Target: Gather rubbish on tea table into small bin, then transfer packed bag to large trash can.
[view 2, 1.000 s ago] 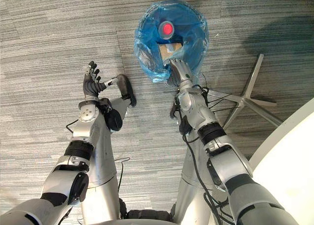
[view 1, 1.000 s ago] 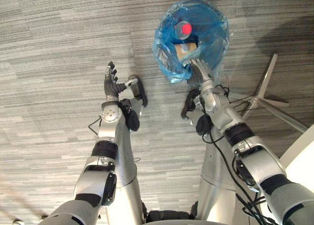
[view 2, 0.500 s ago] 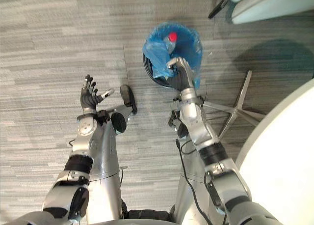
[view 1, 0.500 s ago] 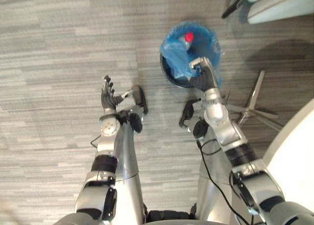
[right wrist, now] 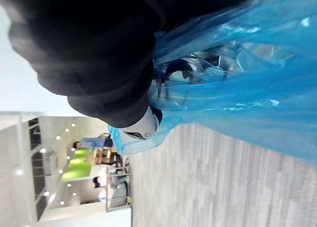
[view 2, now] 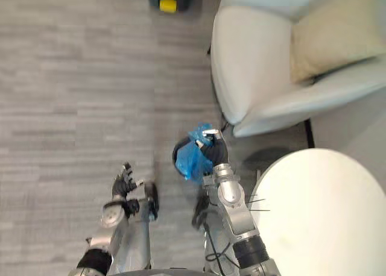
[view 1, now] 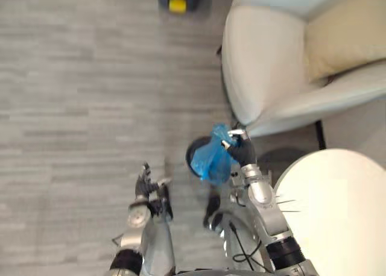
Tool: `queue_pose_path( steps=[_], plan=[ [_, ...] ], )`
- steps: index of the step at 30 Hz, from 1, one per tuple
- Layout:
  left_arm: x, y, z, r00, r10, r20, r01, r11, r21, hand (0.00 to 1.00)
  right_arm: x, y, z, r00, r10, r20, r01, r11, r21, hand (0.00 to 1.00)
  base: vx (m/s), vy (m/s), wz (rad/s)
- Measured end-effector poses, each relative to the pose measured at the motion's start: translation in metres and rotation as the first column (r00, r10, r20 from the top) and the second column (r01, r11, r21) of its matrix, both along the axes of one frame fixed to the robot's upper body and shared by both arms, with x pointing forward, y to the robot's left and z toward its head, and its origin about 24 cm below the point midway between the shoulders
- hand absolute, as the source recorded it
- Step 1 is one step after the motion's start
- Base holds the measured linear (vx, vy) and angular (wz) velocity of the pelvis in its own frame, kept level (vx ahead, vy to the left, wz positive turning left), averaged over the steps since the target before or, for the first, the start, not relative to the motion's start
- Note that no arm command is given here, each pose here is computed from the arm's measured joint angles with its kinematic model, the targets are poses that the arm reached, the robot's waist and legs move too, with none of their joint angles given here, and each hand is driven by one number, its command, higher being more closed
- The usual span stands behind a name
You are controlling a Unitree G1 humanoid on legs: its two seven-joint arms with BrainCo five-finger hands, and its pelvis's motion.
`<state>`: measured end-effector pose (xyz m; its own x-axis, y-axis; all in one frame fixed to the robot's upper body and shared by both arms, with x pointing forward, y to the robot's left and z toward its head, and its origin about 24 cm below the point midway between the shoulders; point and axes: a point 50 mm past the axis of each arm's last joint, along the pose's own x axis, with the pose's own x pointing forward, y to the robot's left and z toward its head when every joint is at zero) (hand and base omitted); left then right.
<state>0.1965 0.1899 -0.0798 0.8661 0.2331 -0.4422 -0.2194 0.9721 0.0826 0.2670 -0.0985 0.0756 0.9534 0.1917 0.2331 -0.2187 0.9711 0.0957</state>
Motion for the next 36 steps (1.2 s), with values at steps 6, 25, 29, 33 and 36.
queue_pose_path(
  steps=[6,25,29,33,36],
  plan=[
    [0.006,0.0,0.014,0.997,-0.032,0.074,0.032,0.999,0.005,0.0,0.001,-0.004,0.002,0.999,0.047,0.003,-0.047,0.998,0.037,1.0,-0.05,0.054,-0.12],
    [0.056,-0.089,0.155,0.654,-0.356,0.668,0.372,0.92,0.125,0.0,0.011,0.011,0.047,0.96,0.226,0.167,-0.221,0.974,-0.048,1.0,-0.17,-0.087,0.64],
    [0.073,-0.114,0.15,0.617,-0.505,0.603,0.456,0.854,0.249,0.0,0.01,0.022,0.057,0.941,0.269,0.204,-0.269,0.963,-0.03,1.0,-0.08,0.074,0.12],
    [0.068,-0.122,0.119,0.657,-0.599,0.459,0.51,0.801,0.315,0.0,0.005,0.055,0.068,0.887,0.399,0.231,-0.399,0.916,-0.05,1.0,-0.07,0.116,-0.18],
    [0.067,-0.122,0.109,0.672,-0.619,0.406,0.52,0.785,0.337,0.0,0.001,0.076,0.075,0.851,0.466,0.24,-0.471,0.881,-0.041,1.0,-0.08,0.091,-0.24]
  ],
)
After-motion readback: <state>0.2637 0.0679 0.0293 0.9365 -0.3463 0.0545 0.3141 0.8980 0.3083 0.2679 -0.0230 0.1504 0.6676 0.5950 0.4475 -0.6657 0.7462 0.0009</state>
